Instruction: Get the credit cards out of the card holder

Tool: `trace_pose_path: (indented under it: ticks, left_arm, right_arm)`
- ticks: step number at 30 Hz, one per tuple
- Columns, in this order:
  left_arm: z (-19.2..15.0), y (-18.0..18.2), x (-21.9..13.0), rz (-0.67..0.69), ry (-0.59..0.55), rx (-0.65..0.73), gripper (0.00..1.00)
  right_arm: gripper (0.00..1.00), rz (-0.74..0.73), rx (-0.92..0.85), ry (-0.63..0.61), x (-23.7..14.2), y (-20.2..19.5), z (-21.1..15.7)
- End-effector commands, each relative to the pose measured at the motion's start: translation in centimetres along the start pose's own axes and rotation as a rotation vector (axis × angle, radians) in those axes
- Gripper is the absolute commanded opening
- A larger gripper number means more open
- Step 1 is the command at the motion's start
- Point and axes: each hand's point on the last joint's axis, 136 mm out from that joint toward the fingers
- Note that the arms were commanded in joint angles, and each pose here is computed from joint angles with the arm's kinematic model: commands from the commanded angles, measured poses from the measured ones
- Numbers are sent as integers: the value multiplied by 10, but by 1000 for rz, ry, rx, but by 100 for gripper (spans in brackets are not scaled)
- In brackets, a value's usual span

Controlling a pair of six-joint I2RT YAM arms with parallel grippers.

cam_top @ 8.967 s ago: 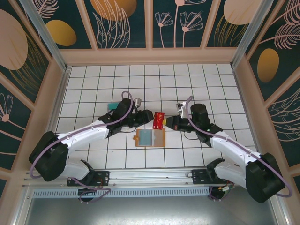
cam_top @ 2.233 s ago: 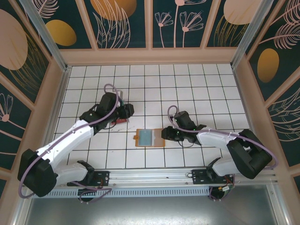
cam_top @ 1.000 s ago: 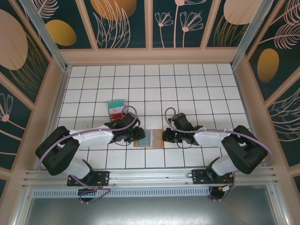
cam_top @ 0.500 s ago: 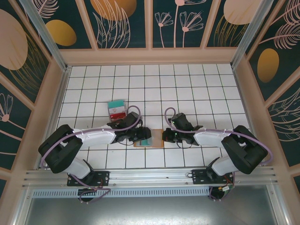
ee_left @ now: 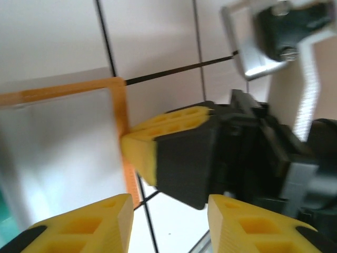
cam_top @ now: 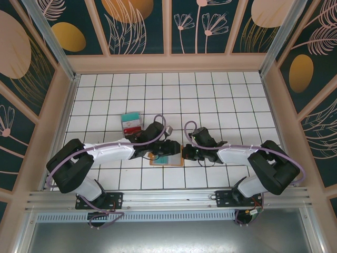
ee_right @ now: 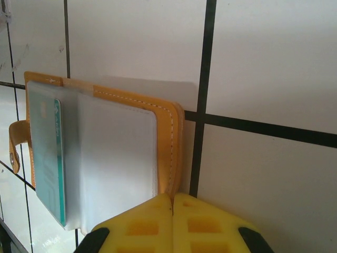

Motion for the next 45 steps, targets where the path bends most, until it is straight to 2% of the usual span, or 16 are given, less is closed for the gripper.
trace_pose_path:
  ticks: [1,7,9,13,19,22,26,33,35,40,45]
  left_arm:
    - [10,-7,-7,16,-31,61,40]
    - [19,25,-29,203,-89,71,29]
    - [20,43,-39,270,-102,65,24]
    - [15,79,-57,357,-116,20,15]
    - [1,94,-56,346,-94,3,11]
    - [-2,92,-48,309,-83,-10,11]
    - [5,89,-44,296,-101,-9,11]
    - [5,96,-35,312,-85,-10,10]
    - [2,99,-31,314,-68,-13,11]
    - [-6,106,-27,322,-43,-22,10]
    - [-9,112,-25,343,-27,-33,8]
  right_arm:
    - [0,-44,20,-6,3,-11,-2]
    - [0,-50,21,-24,-2,-11,3]
    - [5,-54,16,-47,-7,-7,9]
    - [8,-36,7,-94,-20,4,21]
    - [16,69,-32,-110,-33,41,29]
    - [21,69,-36,-118,-34,48,31]
    - [32,40,-35,-128,-31,49,34]
    - [35,25,-52,-202,-40,62,45]
    - [31,47,-63,-208,-42,69,46]
    - [19,140,-73,-80,-24,83,29]
    - [16,178,-57,23,-4,86,18]
Point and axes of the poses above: each hand's point on the last joint's axis, 136 mm out from that joint toward the fingers, its own x axis out along the fingers, its own y axis along the line the jaws close on, z = x × y, and after that the axes turned 10 degrees about x, right-handed
